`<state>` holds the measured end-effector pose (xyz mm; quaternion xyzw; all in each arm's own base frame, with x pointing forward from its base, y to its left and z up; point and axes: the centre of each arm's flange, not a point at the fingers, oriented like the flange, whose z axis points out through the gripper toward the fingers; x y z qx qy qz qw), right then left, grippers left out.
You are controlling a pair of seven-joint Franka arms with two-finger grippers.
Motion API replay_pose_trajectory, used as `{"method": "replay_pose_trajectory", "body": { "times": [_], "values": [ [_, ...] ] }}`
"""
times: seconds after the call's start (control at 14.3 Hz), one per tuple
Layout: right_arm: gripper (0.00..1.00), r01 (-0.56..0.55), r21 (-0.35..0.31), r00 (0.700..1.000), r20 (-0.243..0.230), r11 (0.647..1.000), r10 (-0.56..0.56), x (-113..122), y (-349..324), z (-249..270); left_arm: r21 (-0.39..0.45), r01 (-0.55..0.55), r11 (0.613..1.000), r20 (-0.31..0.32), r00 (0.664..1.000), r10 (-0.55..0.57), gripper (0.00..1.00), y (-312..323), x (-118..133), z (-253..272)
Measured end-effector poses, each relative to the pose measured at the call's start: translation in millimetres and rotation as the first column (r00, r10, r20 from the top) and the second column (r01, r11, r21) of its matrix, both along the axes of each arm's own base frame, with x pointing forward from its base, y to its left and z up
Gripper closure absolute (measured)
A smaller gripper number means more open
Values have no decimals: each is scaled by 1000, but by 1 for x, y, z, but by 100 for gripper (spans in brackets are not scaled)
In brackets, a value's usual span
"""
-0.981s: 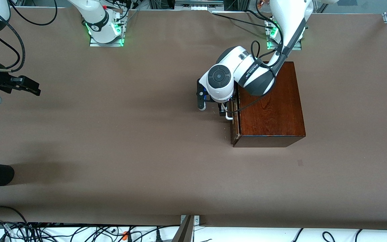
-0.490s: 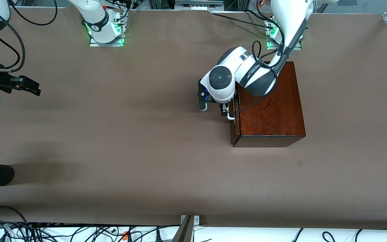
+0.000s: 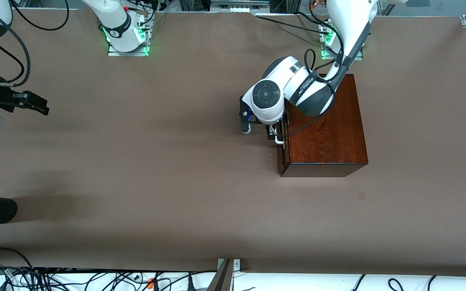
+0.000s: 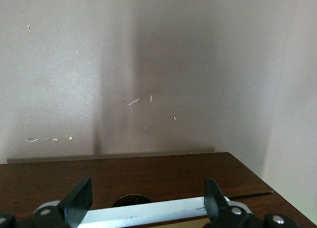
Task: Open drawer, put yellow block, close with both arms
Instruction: 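Press the drawer fully shut with the left gripper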
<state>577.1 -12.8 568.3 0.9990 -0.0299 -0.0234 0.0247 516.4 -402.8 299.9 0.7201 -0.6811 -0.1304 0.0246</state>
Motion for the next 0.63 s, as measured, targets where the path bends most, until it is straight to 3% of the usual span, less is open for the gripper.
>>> {"method": "replay_pose_trajectory", "body": {
  "times": [0.21, 0.42, 0.56, 0.63],
  "values": [
    [0, 0, 0, 1000, 0, 1000, 0, 0, 0, 0, -11, -12, 1000, 28, 1000, 12, 0, 1, 2, 21],
    [0, 0, 0, 1000, 0, 1000, 0, 0, 0, 0, 2, -164, 986, 82, 983, 163, 0, 10, 7, 76],
    [0, 0, 0, 1000, 0, 1000, 0, 0, 0, 0, 27, -350, 936, 103, 933, 346, 0, 20, 8, 122],
    [0, 0, 0, 1000, 1, 1000, 0, 0, 0, 0, 38, -444, 895, 120, 891, 437, 0, 29, 10, 147]
  ]
}}
